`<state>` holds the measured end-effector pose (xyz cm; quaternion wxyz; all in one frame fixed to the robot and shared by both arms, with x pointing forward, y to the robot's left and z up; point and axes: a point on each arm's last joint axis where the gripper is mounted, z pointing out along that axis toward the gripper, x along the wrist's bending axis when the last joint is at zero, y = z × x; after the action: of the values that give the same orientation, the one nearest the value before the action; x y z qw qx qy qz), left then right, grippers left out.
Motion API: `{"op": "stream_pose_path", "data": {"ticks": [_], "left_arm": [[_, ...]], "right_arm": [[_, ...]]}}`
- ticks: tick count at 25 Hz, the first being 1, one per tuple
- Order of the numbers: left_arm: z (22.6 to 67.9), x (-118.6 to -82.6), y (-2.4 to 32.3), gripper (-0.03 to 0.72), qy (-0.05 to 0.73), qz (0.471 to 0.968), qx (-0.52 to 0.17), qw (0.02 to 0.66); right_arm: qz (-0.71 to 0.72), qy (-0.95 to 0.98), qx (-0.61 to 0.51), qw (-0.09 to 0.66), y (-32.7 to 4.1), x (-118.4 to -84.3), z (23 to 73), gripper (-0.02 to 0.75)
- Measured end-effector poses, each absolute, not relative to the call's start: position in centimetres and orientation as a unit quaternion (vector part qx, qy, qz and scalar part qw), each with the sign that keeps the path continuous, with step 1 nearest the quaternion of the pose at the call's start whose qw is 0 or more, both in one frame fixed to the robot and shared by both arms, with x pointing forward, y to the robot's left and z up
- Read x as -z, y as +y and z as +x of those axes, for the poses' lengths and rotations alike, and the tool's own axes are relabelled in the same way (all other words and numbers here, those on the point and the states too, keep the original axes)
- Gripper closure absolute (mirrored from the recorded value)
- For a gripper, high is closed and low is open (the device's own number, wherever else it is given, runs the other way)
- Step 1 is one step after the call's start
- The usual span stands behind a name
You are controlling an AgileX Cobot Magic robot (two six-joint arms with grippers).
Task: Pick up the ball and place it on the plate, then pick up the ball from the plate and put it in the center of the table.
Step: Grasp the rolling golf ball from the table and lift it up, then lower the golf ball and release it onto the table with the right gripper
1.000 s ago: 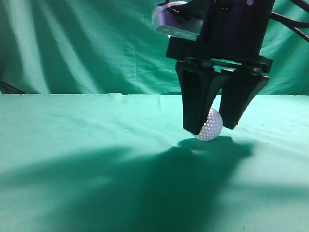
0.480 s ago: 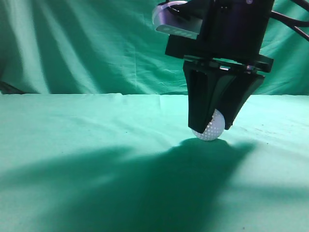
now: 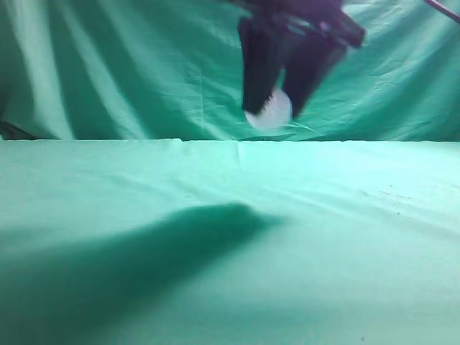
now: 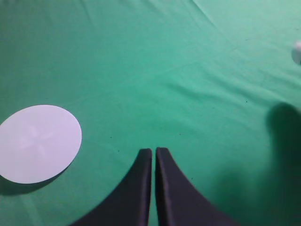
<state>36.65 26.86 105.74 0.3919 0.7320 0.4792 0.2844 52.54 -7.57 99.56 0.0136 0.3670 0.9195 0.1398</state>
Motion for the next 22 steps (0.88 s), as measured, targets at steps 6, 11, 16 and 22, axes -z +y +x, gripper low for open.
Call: {"op": "stream_pose_path", "data": {"ticks": [6, 11, 16, 22], "left_arm": [[36.7, -105.8, 26.8, 0.688, 0.48, 0.73, -0.284, 0.394], [36.7, -105.8, 26.8, 0.688, 0.481, 0.728, -0.286, 0.397], [36.7, -105.9, 26.9, 0.688, 0.481, 0.726, -0.288, 0.398], [36.7, -105.9, 26.9, 0.688, 0.481, 0.726, -0.289, 0.398]], "right_arm": [[0.356, 0.907, -0.216, 0.06, -5.9, -105.5, 54.8, 0.405], [0.349, 0.902, -0.243, 0.076, -4.4, -107.3, 56.7, 0.405], [0.333, 0.911, -0.234, 0.069, -1.5, -105.1, 58.3, 0.405], [0.304, 0.927, -0.214, 0.052, 2.6, -100.3, 59.5, 0.405]]}}
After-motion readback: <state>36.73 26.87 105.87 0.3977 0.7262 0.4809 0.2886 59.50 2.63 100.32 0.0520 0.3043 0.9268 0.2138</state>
